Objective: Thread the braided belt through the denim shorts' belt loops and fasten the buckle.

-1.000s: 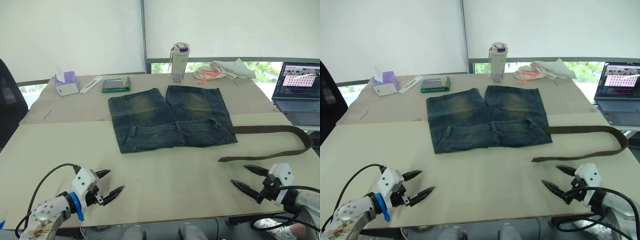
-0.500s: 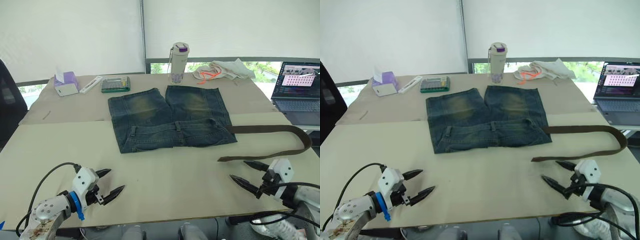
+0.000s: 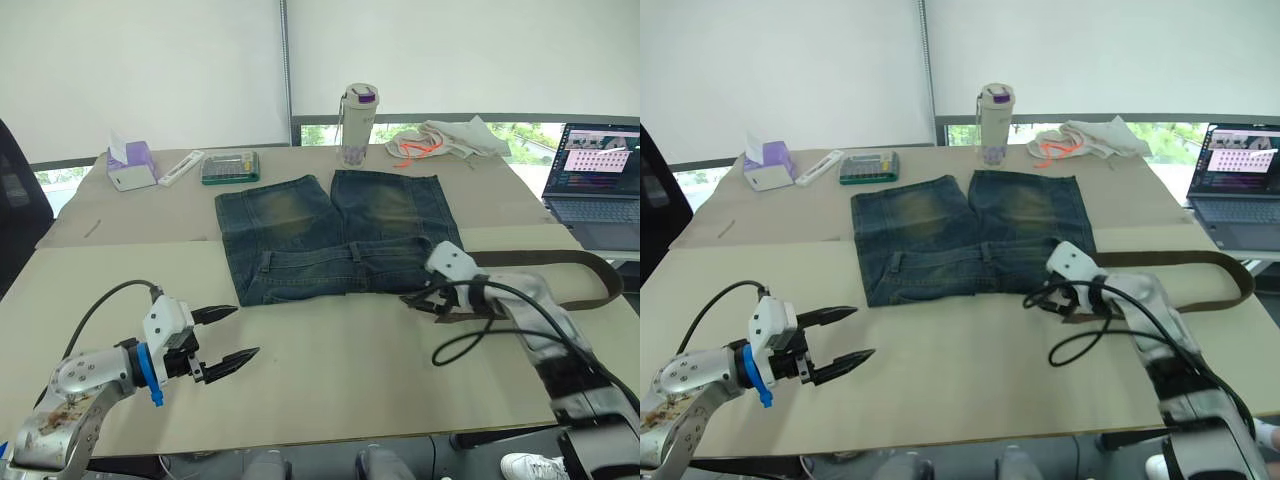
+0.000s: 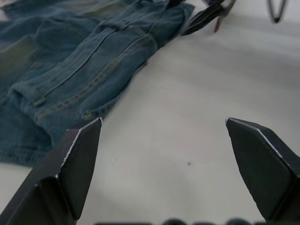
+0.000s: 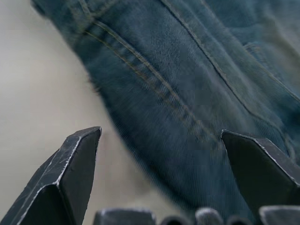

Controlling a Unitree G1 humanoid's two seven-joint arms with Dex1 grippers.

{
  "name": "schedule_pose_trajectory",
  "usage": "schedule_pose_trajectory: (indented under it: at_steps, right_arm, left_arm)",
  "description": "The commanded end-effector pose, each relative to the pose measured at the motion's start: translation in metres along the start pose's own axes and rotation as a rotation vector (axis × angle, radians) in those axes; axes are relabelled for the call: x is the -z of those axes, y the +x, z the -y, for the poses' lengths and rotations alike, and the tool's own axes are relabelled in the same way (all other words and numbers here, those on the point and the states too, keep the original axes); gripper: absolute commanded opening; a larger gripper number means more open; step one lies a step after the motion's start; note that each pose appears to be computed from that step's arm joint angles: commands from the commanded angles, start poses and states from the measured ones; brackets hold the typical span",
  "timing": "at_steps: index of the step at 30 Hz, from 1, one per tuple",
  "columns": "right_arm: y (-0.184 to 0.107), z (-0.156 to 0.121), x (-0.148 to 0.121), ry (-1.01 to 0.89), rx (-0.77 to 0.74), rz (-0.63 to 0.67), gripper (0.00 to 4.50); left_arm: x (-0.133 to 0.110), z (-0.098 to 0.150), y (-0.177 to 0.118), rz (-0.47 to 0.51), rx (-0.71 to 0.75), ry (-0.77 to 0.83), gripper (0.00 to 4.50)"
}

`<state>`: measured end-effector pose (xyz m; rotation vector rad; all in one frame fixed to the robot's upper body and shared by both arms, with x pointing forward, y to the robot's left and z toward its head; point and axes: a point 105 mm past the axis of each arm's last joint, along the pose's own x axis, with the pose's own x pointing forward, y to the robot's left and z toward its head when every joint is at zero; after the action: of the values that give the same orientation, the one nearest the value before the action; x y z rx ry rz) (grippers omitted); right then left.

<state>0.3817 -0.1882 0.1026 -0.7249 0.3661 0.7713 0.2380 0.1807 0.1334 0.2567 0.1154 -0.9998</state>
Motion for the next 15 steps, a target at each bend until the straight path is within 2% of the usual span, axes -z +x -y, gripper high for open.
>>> schedule_pose_trajectory:
  at_steps: [1, 6, 13, 15]
  right_arm:
    - [0.003, 0.014, 0.005, -0.05, 0.031, -0.065, 4.25]
    - [-0.002, 0.014, 0.005, -0.049, -0.004, -0.063, 2.68]
    - [-0.021, -0.009, 0.007, -0.028, -0.106, -0.059, 0.15]
    - [-0.031, -0.018, 0.01, -0.021, -0.134, -0.069, 0.02]
  left_arm:
    - [-0.02, 0.003, 0.001, 0.032, 0.013, 0.05, 4.5]
    - [-0.022, 0.004, 0.0, 0.025, -0.007, 0.053, 4.5]
    - [-0.018, 0.006, 0.003, 0.013, -0.009, 0.053, 4.5]
    - [-0.019, 0.006, 0.005, 0.018, 0.0, 0.053, 4.5]
